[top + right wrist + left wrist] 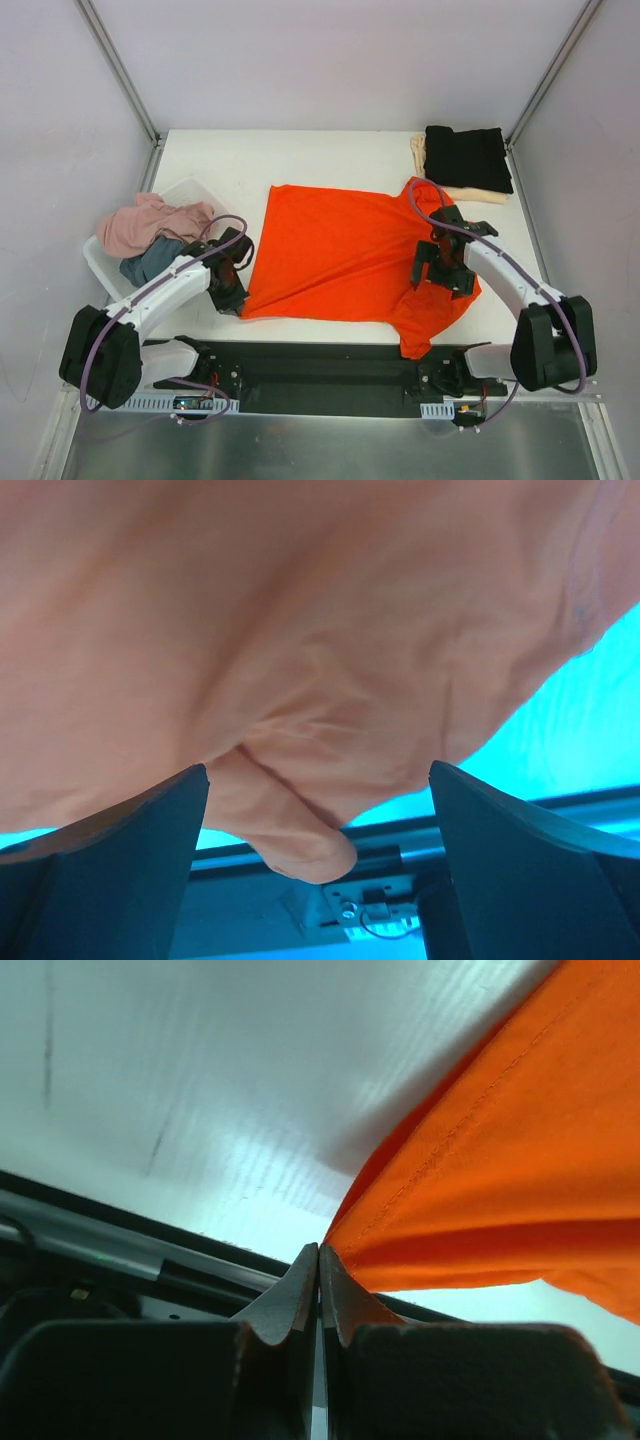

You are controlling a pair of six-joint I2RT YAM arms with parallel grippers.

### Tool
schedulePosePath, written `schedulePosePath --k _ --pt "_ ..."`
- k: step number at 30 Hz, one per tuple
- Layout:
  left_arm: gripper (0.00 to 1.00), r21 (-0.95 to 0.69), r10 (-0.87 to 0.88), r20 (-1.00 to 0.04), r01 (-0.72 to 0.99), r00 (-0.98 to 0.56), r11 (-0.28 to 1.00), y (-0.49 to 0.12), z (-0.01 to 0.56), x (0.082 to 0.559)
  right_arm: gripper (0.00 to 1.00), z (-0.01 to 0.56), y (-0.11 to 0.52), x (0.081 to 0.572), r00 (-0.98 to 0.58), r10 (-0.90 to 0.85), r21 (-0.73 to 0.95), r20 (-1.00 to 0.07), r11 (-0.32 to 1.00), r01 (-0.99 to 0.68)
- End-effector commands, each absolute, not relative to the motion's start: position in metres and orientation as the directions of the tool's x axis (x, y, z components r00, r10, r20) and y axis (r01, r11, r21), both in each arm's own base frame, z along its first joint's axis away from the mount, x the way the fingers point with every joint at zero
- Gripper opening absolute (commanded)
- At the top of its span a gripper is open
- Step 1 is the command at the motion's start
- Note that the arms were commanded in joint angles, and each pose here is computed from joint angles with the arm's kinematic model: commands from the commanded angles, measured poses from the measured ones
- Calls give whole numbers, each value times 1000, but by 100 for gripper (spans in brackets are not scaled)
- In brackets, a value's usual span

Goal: Fold and stack the t-shirts
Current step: Flatten out the tshirt

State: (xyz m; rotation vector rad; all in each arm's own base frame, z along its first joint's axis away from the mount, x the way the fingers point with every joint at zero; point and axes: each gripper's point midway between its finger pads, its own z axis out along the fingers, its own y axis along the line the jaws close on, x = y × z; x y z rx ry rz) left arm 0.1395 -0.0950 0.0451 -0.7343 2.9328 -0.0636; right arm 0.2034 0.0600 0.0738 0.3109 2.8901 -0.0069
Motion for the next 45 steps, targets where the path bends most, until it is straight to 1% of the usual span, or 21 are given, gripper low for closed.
schedulePosePath --k 1,5,6,7,9,10,15,17,19,20,23,26,27,29,30,32,36,40,43,44,45 --pt "0 139 -460 -147 -479 -876 867 -59 54 133 97 53 49 189 -953 276 -91 -128 953 288" --pt "2 194 -442 -182 -473 -878 860 -53 65 147 97 41 44 206 -956 272 -154 -105 946 286" --pt "10 188 -439 -181 -469 -880 863 -55 66 151 96 38 43 212 -956 273 -163 -105 944 287" --pt "27 172 -433 -176 -461 -884 870 -59 68 154 97 39 43 221 -955 273 -169 -115 942 290" --pt "49 125 -414 -193 -440 -890 889 -67 73 166 96 29 41 230 -957 274 -183 -95 940 288" --pt "66 90 -407 -188 -428 -894 899 -74 75 170 97 30 42 239 -955 277 -170 -102 941 291" --pt "86 -90 -372 -195 -362 -907 928 -103 89 182 97 13 36 272 -955 282 -178 -87 939 293" --pt "97 -197 -358 -195 -322 -913 926 -123 96 189 97 23 24 298 -944 302 -199 -136 925 324" --pt "99 -293 -335 -213 -267 -918 918 -142 105 198 96 20 15 313 -947 291 -213 -139 925 316" --pt "99 -324 -320 -214 -242 -923 915 -149 109 199 97 28 9 335 -938 299 -201 -178 922 332" --pt "99 -335 -303 -239 -215 -922 918 -154 113 207 97 32 -12 347 -942 289 -283 -173 901 329" --pt "99 -342 -301 -244 -209 -922 916 -158 114 213 97 51 -12 353 -940 262 -266 -219 911 316" --pt "99 -346 -296 -244 -202 -923 916 -160 114 214 97 51 -7 340 -945 260 -243 -198 921 304" --pt "99 -350 -282 -244 -187 -928 918 -163 113 216 97 72 -3 323 -932 277 -200 -232 924 325" --pt "99 -353 -271 -236 -178 -933 919 -165 111 215 97 66 2 299 -939 288 -182 -187 929 322" --pt "99 -347 -254 -227 -166 -940 923 -168 106 215 97 79 9 274 -921 327 -116 -213 927 356" --pt "99 -375 -216 -243 -114 -946 920 -182 107 224 99 71 47 224 -941 289 105 -174 956 274" --pt "99 -398 -185 -242 -76 -953 914 -196 106 227 91 67 67 203 -971 168 169 -170 976 139" --pt "99 -387 -170 -232 -70 -958 920 -199 99 227 81 59 69 205 -977 146 141 -153 982 124" --pt "99 -384 -171 -227 -73 -959 920 -200 97 226 74 54 69 206 -980 147 132 -132 983 129" --pt "99 -381 -171 -224 -75 -960 921 -200 96 226 73 51 70 208 -981 146 131 -124 983 130"
